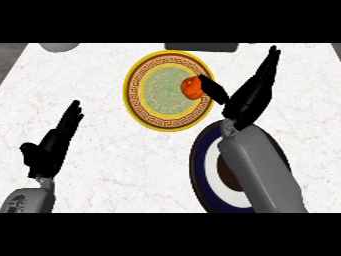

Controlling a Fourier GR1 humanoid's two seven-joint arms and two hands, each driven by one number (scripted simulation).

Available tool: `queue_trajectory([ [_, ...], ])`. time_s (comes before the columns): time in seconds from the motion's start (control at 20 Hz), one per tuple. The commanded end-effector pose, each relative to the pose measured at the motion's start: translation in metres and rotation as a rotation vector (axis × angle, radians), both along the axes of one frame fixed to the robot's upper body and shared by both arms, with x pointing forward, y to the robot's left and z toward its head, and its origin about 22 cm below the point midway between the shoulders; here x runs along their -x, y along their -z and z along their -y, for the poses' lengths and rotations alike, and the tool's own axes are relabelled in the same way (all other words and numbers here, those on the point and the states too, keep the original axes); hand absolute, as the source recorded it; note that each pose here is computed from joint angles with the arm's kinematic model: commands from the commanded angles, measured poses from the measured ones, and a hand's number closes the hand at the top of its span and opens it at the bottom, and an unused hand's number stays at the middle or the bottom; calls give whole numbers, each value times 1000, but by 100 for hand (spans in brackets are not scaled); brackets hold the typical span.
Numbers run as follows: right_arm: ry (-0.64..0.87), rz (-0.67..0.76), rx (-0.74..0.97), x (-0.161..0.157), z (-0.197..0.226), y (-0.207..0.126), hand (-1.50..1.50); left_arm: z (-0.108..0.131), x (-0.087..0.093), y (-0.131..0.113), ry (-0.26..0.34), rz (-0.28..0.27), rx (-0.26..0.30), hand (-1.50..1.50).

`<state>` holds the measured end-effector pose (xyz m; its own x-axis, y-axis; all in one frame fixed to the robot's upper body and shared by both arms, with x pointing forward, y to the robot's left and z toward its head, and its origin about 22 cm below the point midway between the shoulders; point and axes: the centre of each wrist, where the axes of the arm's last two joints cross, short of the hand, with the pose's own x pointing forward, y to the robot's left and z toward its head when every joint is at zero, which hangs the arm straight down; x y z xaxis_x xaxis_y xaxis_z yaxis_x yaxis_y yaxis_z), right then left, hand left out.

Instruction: Pick the squash from the plate and place it in the plate

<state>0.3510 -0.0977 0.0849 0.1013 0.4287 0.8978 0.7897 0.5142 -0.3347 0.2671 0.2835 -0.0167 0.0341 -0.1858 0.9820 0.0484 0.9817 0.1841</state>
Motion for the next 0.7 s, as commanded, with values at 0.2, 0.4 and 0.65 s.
queue_trajectory([
  [0.2,-60,80,-139,76,-18,58,-150,-15,9,4,-43,-8,-8,0],
  [0.4,-76,69,-135,125,-15,91,-150,-3,20,9,-56,-13,-3,0],
  [0.65,-85,6,-100,154,7,93,-150,-22,9,1,-63,-2,1,0],
])
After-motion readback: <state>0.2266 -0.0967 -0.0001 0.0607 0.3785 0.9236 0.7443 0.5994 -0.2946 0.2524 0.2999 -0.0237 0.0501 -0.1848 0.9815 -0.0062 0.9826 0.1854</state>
